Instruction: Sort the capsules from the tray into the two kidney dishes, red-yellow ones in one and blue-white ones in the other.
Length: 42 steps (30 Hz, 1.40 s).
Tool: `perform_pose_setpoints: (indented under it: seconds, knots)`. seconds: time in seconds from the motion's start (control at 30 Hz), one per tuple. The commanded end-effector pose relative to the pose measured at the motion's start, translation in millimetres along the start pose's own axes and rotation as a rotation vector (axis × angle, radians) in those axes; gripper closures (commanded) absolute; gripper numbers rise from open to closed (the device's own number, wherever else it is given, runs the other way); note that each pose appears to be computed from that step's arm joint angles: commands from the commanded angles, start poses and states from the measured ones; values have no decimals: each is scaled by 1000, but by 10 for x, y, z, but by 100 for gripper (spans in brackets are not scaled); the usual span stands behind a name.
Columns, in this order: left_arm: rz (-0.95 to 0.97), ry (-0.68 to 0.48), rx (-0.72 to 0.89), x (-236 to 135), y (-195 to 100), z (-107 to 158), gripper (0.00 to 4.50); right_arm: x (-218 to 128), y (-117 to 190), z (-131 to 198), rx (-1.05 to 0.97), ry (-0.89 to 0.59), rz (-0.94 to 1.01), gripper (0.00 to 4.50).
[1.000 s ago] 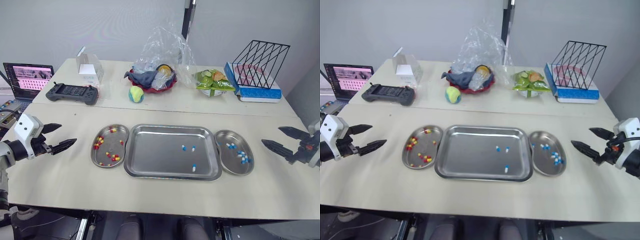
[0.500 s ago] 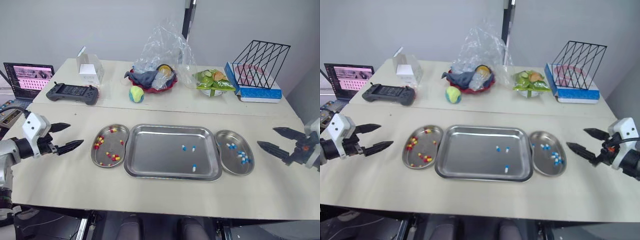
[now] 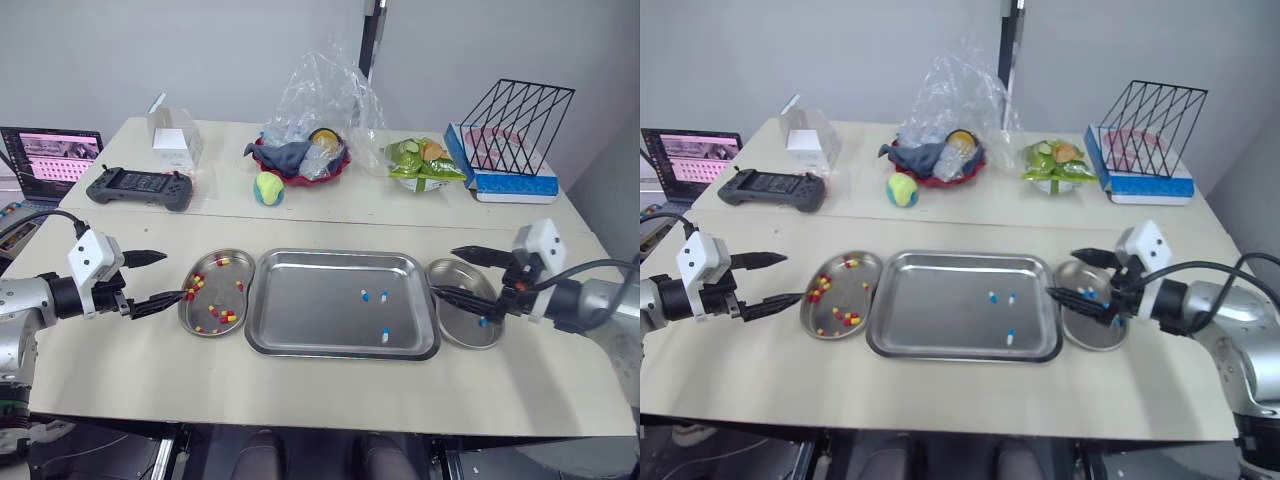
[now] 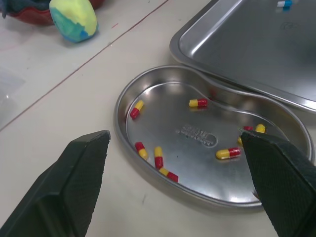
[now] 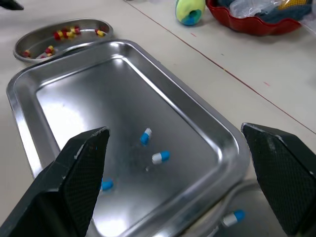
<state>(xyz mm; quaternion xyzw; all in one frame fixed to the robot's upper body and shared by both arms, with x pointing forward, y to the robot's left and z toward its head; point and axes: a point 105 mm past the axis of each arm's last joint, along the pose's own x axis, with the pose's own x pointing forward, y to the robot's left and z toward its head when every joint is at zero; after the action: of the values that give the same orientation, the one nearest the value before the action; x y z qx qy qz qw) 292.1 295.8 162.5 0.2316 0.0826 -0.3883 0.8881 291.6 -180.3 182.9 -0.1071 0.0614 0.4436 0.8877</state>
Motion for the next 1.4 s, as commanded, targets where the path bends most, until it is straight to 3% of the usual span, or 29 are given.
perform_pose_setpoints:
  seconds: [0.03, 0.2, 0.33, 0.77, 1.0, 1.4]
  knots:
    - [86, -63, 89, -153, 78, 192, 6, 280, 45, 61, 14, -37, -15, 0]
    - [131, -46, 78, -242, 0, 113, 6, 581, 184, -57, 7, -1, 5, 0]
    - [228, -50, 97, -289, 53, 109, 6, 748, 130, -167, 30, 59, -67, 0]
    - [106, -130, -70, -373, -219, 215, 6, 1072, 354, -445, 3, 189, -63, 0]
    - [45, -114, -122, -396, -338, 194, 0, 1088, 322, -511, 48, 224, -105, 221]
    - [35, -105, -118, -386, -337, 196, 0, 1069, 355, -626, 103, 280, -115, 221]
